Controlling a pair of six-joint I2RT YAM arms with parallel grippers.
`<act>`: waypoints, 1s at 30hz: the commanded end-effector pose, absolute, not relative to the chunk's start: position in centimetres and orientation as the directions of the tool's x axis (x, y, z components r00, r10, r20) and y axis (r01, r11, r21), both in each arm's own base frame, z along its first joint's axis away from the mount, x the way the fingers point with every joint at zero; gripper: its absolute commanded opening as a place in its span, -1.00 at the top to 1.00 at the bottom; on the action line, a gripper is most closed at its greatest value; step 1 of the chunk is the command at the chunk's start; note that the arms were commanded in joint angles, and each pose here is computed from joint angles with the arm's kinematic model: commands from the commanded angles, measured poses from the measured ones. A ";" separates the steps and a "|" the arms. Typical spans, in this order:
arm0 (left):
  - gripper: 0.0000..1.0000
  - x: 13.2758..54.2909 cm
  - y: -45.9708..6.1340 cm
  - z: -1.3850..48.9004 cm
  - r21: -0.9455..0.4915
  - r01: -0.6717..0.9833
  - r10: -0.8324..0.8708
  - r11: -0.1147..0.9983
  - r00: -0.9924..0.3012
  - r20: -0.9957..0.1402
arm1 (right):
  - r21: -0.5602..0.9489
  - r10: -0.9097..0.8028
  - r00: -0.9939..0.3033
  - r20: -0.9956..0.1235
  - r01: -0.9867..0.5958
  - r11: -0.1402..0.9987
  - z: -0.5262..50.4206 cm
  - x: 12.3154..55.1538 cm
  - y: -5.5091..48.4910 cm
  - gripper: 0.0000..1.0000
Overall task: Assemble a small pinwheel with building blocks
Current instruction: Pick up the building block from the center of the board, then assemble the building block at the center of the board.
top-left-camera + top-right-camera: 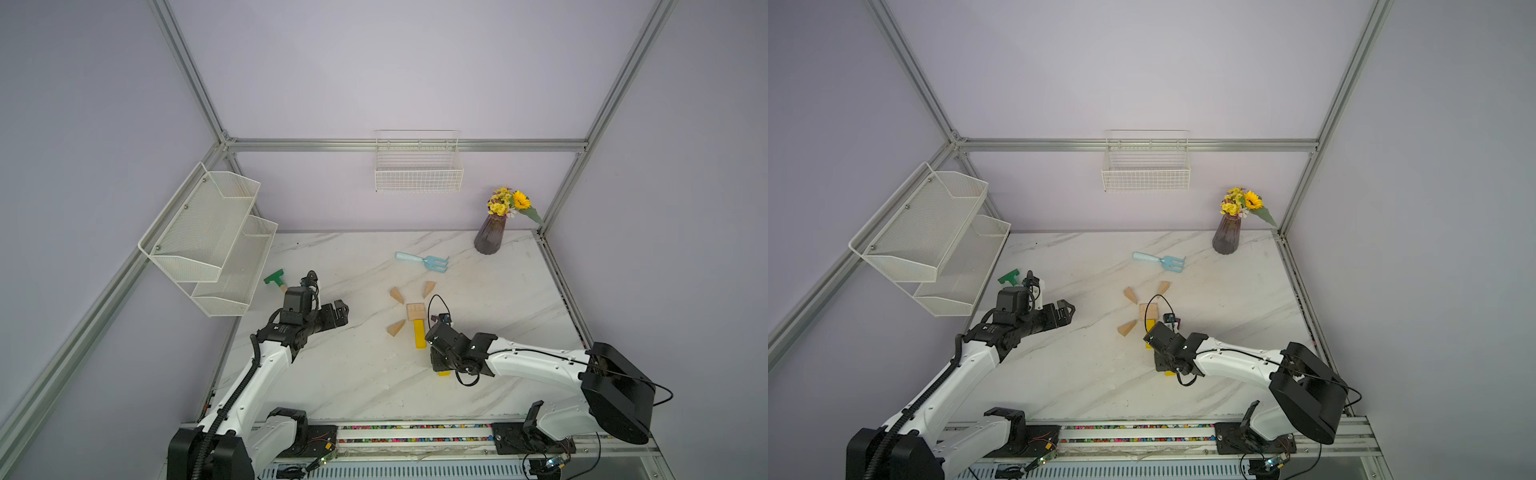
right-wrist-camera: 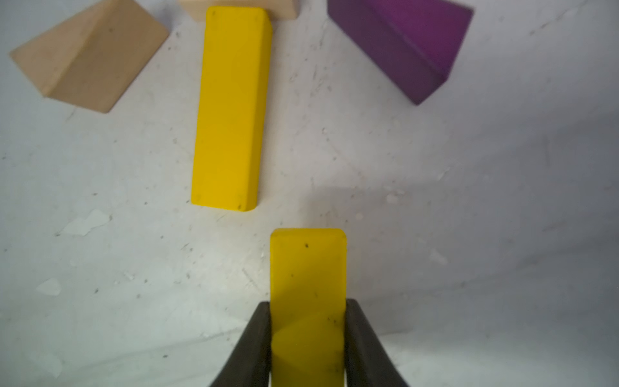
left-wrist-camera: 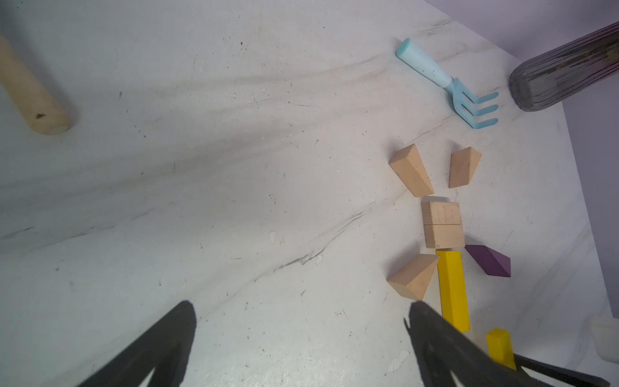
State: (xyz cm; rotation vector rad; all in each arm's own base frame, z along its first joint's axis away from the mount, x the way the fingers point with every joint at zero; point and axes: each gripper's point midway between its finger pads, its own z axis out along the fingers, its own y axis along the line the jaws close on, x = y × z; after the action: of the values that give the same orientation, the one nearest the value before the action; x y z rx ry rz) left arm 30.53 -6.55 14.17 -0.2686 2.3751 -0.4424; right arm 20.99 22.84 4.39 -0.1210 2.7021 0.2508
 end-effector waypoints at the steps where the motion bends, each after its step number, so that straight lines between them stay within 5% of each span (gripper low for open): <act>1: -1.00 30.8 -6.7 15.3 -0.414 -0.059 -0.331 0.908 -0.708 -0.624 | 0.233 0.043 -0.923 -0.384 -0.052 0.971 4.7 20.2 25.0 0.43; 8: -1.00 30.6 -6.7 15.4 -0.404 -0.052 -0.319 0.913 -0.709 -0.629 | 0.225 0.054 -0.936 -0.349 -0.028 0.974 3.0 20.4 27.1 0.42; 15: -1.00 30.5 -6.6 15.3 -0.401 -0.054 -0.319 0.914 -0.707 -0.631 | 0.209 0.071 -0.937 -0.343 -0.002 0.978 2.7 20.6 27.1 0.09; 30: -1.00 30.6 -6.8 15.1 -0.411 -0.051 -0.322 0.910 -0.712 -0.624 | 0.183 0.094 -0.930 -0.355 0.029 0.983 2.5 22.4 26.5 0.35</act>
State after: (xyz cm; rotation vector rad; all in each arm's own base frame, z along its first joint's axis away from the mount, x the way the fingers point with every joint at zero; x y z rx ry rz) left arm 30.28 -6.63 14.42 -0.2660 2.3632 -0.4542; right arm 21.90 27.19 2.76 0.0694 2.7590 0.2868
